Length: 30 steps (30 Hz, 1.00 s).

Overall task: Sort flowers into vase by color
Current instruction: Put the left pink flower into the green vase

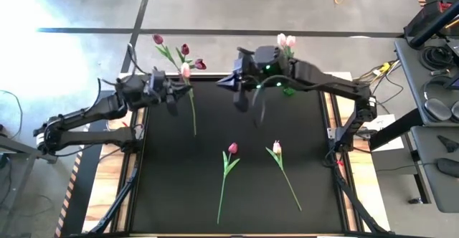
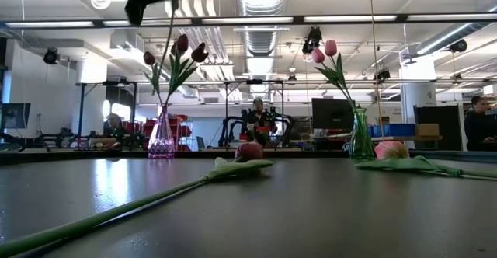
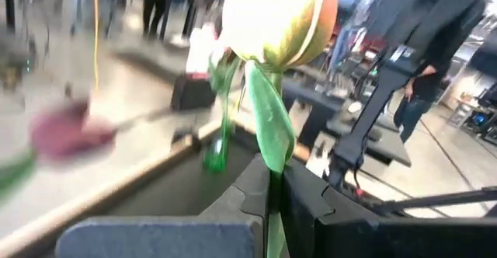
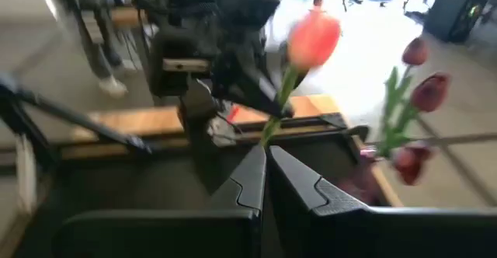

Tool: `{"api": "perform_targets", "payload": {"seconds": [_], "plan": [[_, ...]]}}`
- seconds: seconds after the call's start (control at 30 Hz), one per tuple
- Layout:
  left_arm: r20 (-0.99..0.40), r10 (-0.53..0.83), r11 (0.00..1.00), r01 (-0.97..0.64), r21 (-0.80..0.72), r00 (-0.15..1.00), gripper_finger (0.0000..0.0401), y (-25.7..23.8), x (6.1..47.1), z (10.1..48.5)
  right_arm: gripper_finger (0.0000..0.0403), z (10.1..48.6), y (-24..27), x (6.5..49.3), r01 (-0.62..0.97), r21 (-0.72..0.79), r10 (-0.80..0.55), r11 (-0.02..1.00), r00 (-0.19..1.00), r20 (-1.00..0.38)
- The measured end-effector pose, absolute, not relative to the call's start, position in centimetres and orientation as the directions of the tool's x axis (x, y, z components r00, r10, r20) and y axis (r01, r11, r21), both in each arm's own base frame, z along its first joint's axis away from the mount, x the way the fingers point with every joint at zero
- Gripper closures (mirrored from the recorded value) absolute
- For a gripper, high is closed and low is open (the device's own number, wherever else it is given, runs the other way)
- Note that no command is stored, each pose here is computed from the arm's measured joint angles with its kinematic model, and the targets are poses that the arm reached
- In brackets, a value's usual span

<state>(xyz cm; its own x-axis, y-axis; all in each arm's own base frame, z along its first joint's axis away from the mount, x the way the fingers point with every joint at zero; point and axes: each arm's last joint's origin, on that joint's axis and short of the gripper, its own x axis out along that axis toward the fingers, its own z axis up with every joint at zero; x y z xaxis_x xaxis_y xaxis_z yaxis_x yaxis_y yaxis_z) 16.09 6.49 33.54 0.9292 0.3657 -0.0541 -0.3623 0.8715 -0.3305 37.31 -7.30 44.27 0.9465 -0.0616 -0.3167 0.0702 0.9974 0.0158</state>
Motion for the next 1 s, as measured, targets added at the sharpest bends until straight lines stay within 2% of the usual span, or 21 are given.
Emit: {"api": "perform_targets", "payload": {"seconds": [0.17,0.3,0.5,0.63,0.8,1.0], "plan": [[0.036,0.363,0.914,-0.348,-0.209,0.931,0.0401,6.8,16.9,38.0,0.0383,42.1,-7.1,39.4,0.091,0.178,-0.053,0.98,0.977,-0.208],[0.078,0.324,0.939,-0.311,-0.144,0.943,0.0401,7.1,17.8,40.5,0.0344,41.8,-6.9,40.2,0.092,0.231,-0.061,0.969,0.989,-0.138],[0.082,0.26,0.961,-0.249,-0.121,0.962,0.0401,7.5,19.4,41.7,0.027,42.4,-7.0,40.3,0.119,0.228,-0.1,0.966,0.991,-0.09],[0.116,0.216,0.971,-0.201,-0.126,0.969,0.0401,7.8,20.5,41.8,0.0242,42.6,-6.9,40.3,0.13,0.213,-0.118,0.968,0.991,-0.071],[0.165,0.189,0.977,-0.168,-0.134,0.968,0.0401,8.0,21.2,42.0,0.0241,42.6,-7.1,40.3,0.177,0.208,-0.165,0.962,0.984,-0.072],[0.178,0.173,0.979,-0.148,-0.142,0.969,0.0401,7.9,21.3,42.1,0.0269,42.5,-7.3,40.3,0.224,0.203,-0.213,0.953,0.974,-0.074]]}}
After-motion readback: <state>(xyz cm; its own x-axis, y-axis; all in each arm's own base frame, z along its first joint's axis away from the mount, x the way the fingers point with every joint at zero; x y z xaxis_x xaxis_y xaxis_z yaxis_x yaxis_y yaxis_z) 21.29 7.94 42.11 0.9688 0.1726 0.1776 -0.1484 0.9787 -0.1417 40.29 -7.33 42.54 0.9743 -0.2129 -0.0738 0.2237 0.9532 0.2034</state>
